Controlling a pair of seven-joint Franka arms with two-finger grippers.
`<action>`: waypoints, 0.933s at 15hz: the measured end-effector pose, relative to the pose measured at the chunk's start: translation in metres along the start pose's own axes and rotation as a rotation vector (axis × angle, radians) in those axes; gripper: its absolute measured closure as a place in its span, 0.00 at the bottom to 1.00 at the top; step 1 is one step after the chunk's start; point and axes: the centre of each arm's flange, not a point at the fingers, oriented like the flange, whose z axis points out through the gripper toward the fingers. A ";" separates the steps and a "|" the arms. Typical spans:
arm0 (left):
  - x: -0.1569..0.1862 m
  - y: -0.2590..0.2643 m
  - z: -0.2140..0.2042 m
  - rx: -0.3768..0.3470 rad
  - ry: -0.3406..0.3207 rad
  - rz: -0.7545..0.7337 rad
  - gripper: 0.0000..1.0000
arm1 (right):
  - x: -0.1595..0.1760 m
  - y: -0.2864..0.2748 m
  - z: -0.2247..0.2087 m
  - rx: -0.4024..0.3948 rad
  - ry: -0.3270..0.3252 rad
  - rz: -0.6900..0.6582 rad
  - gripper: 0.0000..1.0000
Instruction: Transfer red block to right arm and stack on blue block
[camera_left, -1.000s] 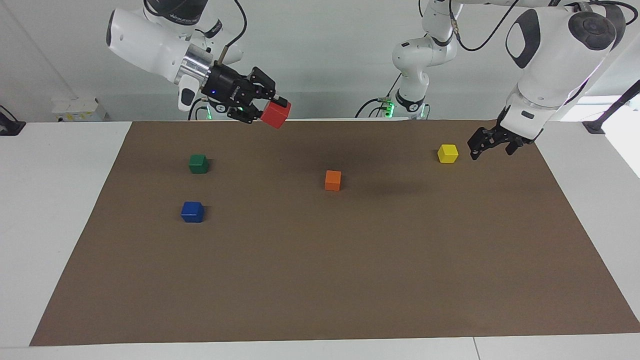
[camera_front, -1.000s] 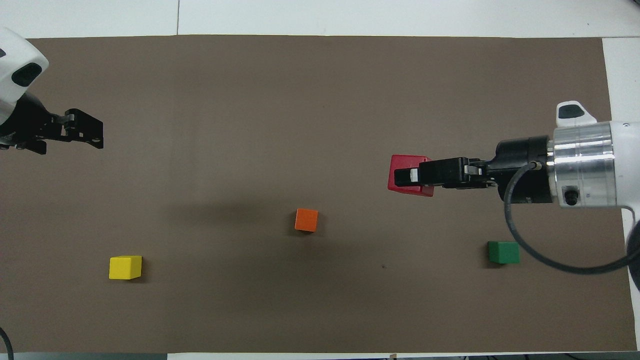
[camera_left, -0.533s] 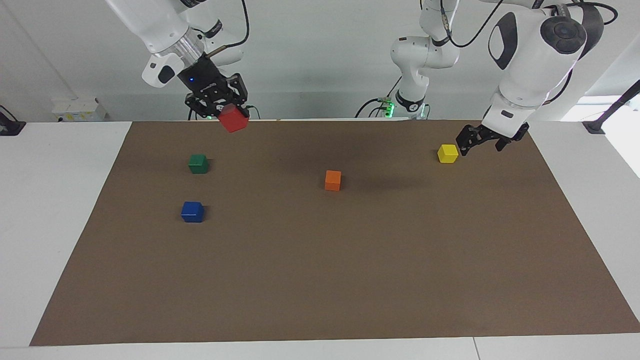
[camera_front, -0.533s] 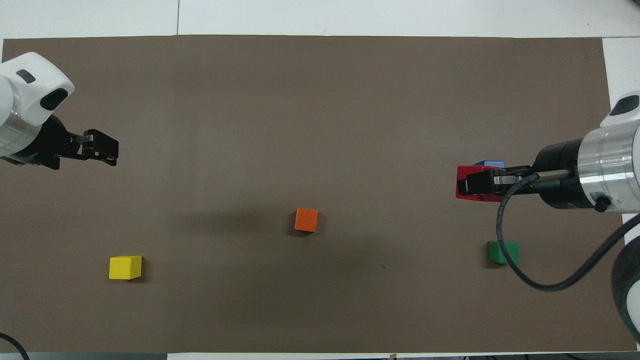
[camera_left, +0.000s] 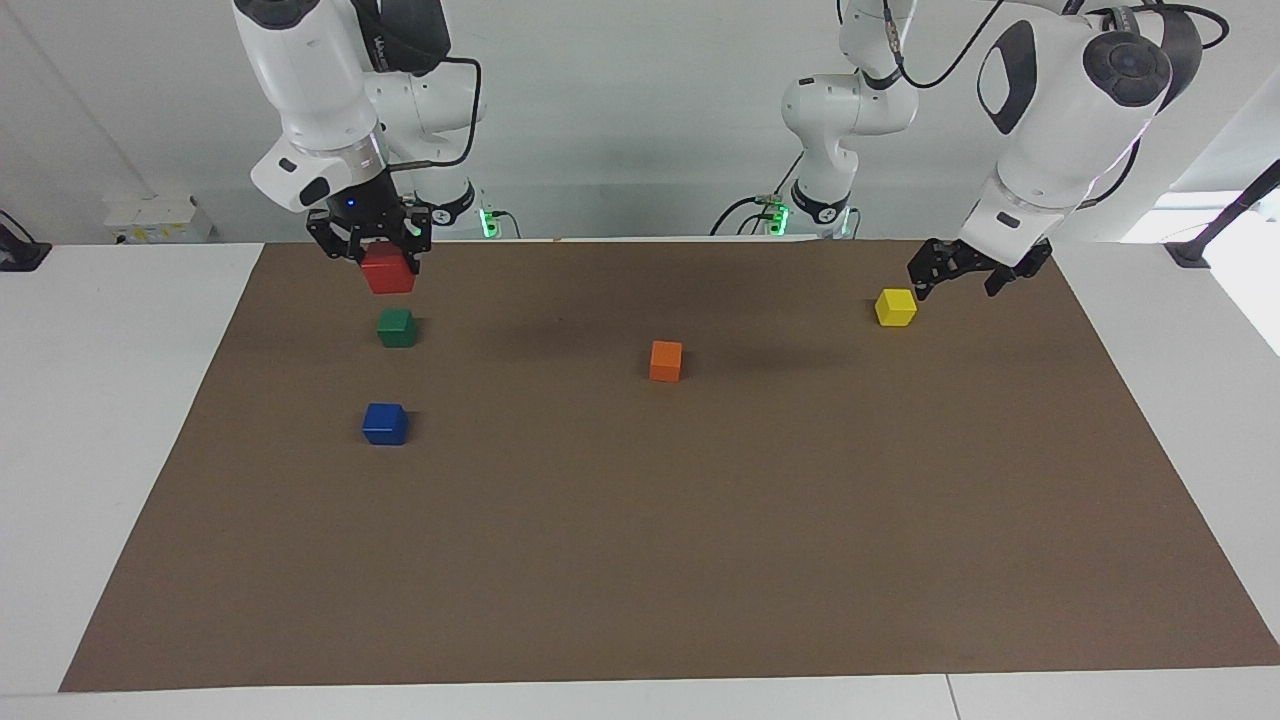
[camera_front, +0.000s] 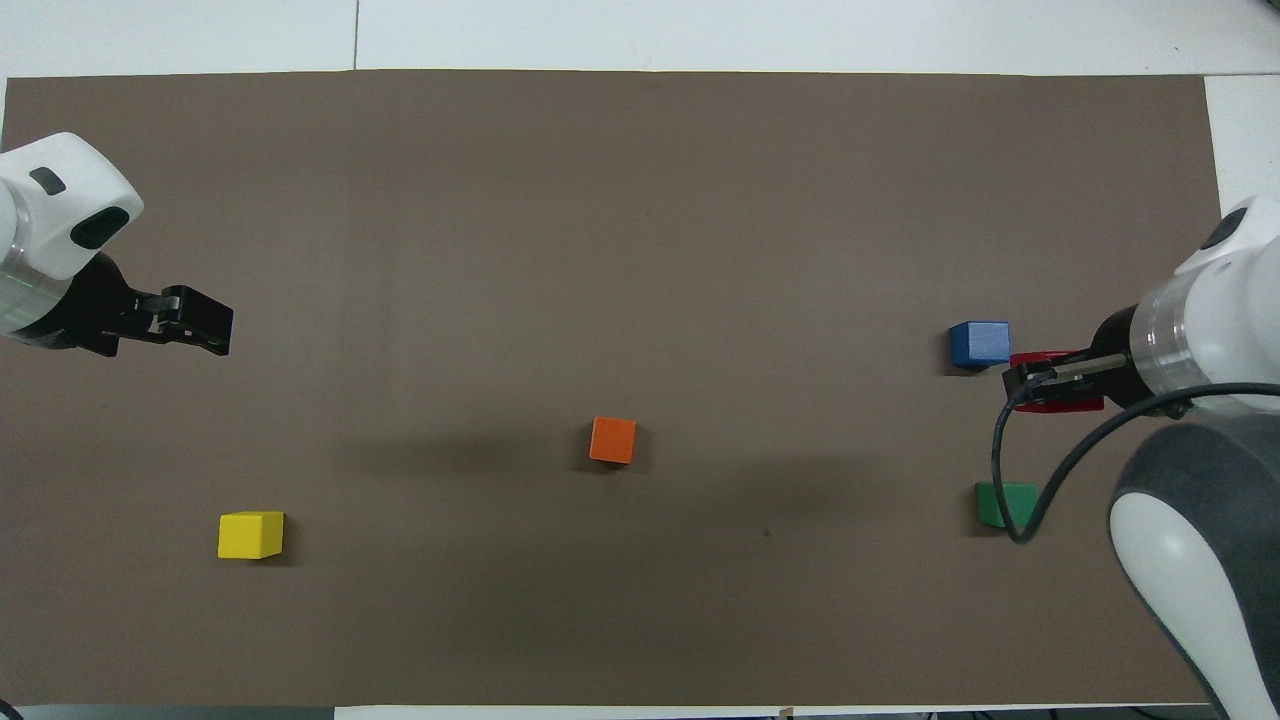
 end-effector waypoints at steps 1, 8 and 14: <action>0.000 -0.002 -0.001 -0.001 0.001 -0.002 0.00 | 0.006 0.004 0.013 -0.009 -0.016 -0.003 0.42; -0.001 -0.004 -0.002 -0.003 0.006 -0.004 0.00 | 0.065 0.042 0.127 -0.028 -0.076 0.034 0.42; 0.004 -0.002 -0.012 -0.009 0.065 -0.002 0.00 | 0.080 0.051 0.190 -0.044 -0.035 0.034 0.42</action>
